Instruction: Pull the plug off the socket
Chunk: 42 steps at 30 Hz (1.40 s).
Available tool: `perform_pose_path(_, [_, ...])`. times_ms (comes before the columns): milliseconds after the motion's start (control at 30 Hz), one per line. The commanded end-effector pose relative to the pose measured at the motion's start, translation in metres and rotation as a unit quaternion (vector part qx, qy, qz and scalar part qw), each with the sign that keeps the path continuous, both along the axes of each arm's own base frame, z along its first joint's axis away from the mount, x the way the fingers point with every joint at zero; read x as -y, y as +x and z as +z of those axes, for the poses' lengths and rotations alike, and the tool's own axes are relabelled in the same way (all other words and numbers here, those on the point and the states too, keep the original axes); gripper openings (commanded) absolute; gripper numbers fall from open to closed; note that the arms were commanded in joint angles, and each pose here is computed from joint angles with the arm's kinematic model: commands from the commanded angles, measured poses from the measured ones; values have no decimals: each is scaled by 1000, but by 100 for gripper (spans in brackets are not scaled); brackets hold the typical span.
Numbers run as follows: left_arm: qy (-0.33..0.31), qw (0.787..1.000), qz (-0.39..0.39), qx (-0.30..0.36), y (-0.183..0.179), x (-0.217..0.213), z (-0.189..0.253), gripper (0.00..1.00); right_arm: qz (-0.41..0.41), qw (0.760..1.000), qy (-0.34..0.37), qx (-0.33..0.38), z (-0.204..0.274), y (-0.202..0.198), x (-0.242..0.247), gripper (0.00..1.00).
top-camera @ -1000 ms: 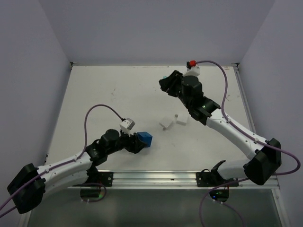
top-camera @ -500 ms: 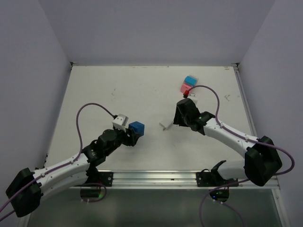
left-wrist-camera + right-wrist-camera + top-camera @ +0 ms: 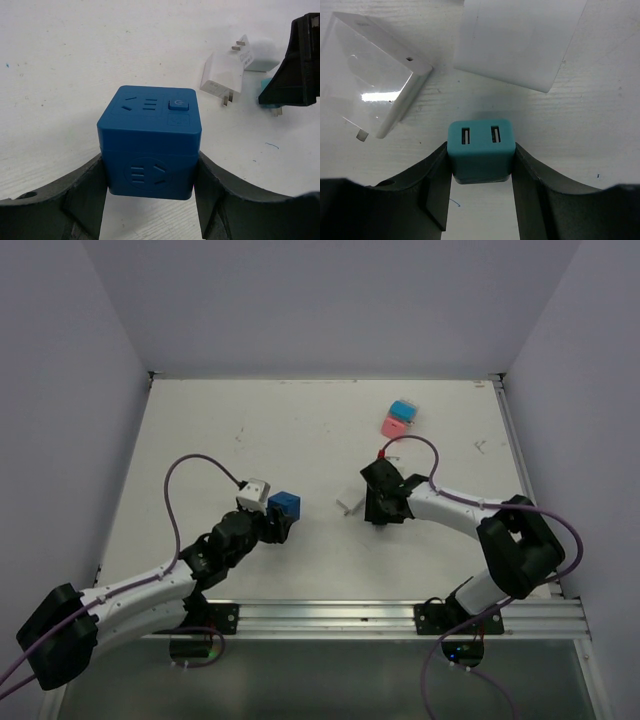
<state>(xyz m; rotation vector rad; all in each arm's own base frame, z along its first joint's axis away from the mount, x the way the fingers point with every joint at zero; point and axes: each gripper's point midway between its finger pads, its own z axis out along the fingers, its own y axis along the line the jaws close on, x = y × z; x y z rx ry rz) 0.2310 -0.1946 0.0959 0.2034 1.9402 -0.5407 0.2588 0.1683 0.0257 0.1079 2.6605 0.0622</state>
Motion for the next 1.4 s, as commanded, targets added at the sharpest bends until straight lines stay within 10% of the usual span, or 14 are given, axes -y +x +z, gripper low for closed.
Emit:
perform_pose_path(0, [-42,998,14,49,15,6,31,0,5,1000,19,20,16,14,-12,38])
perform_pose_path(333, [-45,997,-15,54,27,30,29,0,15,999,33,39,35,16,-14,86])
perform_pose_path(733, [-55,996,-60,47,82,74,34,0,5,987,76,140,103,2,7,90])
perform_pose_path(1367, [-47,988,-142,-36,122,143,-21,42,-72,965,86,238,127,-26,63,89])
